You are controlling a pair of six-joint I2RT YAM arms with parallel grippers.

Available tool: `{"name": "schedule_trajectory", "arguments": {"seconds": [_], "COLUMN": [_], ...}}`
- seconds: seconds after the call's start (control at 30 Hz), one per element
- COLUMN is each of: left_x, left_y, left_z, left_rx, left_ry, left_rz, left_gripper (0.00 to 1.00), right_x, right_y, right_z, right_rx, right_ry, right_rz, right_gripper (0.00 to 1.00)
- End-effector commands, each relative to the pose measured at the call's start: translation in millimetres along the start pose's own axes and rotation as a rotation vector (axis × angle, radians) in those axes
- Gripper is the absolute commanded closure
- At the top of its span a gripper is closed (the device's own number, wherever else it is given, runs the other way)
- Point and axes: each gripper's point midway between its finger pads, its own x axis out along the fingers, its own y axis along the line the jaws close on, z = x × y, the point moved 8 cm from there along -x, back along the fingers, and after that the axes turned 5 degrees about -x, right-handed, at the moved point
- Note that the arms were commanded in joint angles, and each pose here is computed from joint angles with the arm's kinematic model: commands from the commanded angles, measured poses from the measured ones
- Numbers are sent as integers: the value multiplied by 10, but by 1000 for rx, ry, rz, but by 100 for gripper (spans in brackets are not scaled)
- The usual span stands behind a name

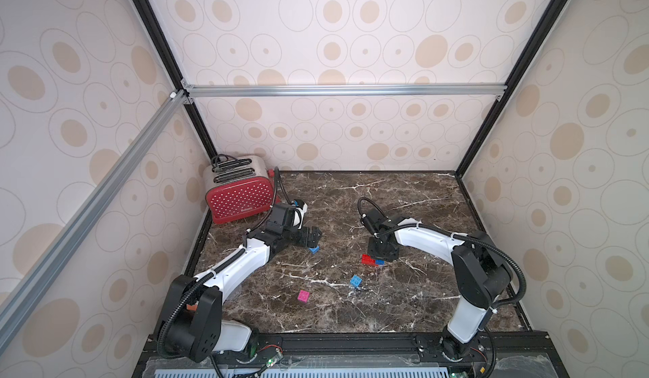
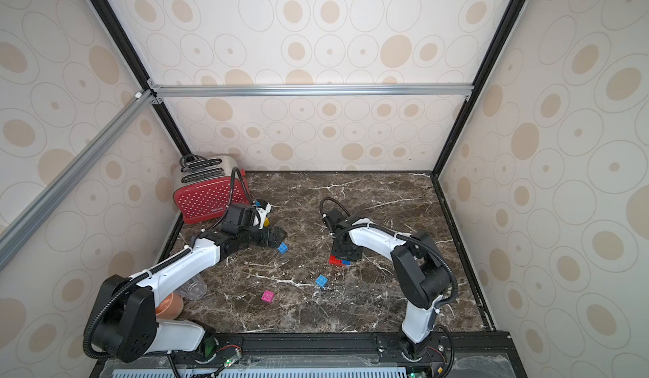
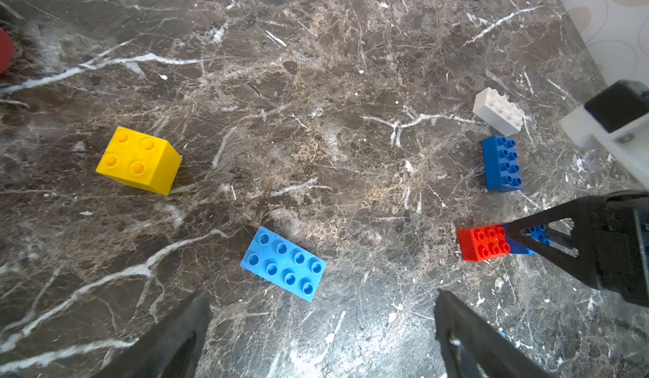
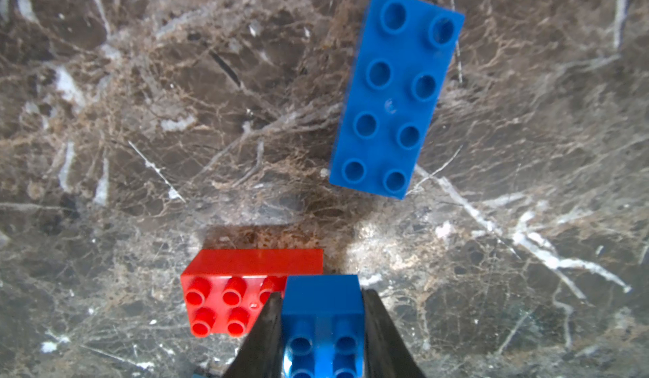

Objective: Assemble a carrot with lego
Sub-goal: Assemble the lego brick with the lego brick.

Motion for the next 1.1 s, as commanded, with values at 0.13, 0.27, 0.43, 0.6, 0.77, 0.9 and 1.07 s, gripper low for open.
{"name": "schedule_trajectory", "arguments": {"seconds": [0.13, 0.27, 0.43, 0.6, 0.77, 0.9, 1.07], "left_x": [-7, -11, -20, -45, -74, -98, -137], "left_y": [-41, -47, -56, -79, -111, -155, -189], "left_z": [36, 38, 45, 61, 53, 34, -27], "left_rx": [26, 19, 15, 18, 27, 38, 38], "left_ry": [-5, -6, -5, -8, -8, -1, 8], "left_rz": [-5, -8, -9, 0, 16, 29, 41], "left_gripper": [1, 1, 1, 1, 1, 1, 1], "right_x": [372, 379, 342, 235, 165, 106, 56], "right_y": [45, 76, 61, 82, 114, 135, 144], "right_z": [-225, -206, -194, -163, -129, -96, -73], "right_rx": [-196, -227, -208, -165, -145, -145, -149], "right_ry": [201, 211, 203, 173, 145, 124, 106], "right_rz": [-3, -9, -21, 4, 36, 54, 60], "right_gripper": [100, 100, 98, 90, 84, 77, 70]}}
